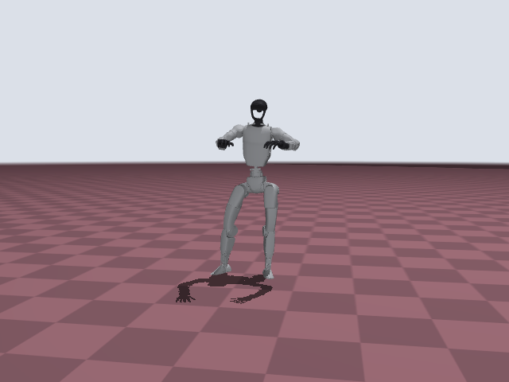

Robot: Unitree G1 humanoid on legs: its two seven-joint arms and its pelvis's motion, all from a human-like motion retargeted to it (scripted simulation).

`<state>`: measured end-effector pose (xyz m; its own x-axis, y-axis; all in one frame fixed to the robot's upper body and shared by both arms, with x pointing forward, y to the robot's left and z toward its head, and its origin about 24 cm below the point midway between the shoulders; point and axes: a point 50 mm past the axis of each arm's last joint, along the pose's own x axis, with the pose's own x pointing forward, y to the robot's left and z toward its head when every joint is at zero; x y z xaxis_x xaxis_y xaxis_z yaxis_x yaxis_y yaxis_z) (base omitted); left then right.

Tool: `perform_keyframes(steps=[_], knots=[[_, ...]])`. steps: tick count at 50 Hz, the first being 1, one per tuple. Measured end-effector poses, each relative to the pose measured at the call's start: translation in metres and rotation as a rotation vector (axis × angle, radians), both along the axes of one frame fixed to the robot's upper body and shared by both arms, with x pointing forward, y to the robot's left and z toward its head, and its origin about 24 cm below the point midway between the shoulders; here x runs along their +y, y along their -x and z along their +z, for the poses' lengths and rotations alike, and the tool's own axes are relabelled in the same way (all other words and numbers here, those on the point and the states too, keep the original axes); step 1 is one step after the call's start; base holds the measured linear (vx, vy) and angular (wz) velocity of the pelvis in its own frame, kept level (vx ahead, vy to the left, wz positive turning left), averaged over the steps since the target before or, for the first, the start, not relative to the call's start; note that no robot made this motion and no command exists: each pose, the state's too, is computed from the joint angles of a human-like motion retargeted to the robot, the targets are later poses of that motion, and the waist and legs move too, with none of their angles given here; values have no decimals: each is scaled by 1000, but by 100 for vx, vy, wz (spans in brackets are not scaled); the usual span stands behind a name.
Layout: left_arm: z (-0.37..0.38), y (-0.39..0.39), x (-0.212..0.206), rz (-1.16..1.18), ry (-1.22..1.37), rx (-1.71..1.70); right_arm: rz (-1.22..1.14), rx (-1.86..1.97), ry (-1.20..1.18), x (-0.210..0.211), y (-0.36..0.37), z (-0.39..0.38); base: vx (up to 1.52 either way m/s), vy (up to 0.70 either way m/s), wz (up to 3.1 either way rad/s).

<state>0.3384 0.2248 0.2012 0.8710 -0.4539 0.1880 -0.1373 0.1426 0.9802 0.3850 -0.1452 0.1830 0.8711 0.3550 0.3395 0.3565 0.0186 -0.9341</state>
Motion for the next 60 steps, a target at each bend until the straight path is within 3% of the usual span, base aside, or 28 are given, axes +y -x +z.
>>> perform_keyframes(steps=[17,33,43,52,60], knots=[[-1,3,14,51,-19,-5,-164,-7,-20,-66,6,10,0,0,-1],[-20,9,42,156,-53,52,-232,57,-10,-99,18,-9,4,-9,-5],[-45,11,62,251,-27,89,-133,152,-8,-95,30,-31,5,-10,14],[-48,2,46,244,344,121,25,243,-63,-69,41,-30,4,-10,15],[-15,-4,25,156,139,-72,69,156,-11,-62,41,-13,1,-12,15]])
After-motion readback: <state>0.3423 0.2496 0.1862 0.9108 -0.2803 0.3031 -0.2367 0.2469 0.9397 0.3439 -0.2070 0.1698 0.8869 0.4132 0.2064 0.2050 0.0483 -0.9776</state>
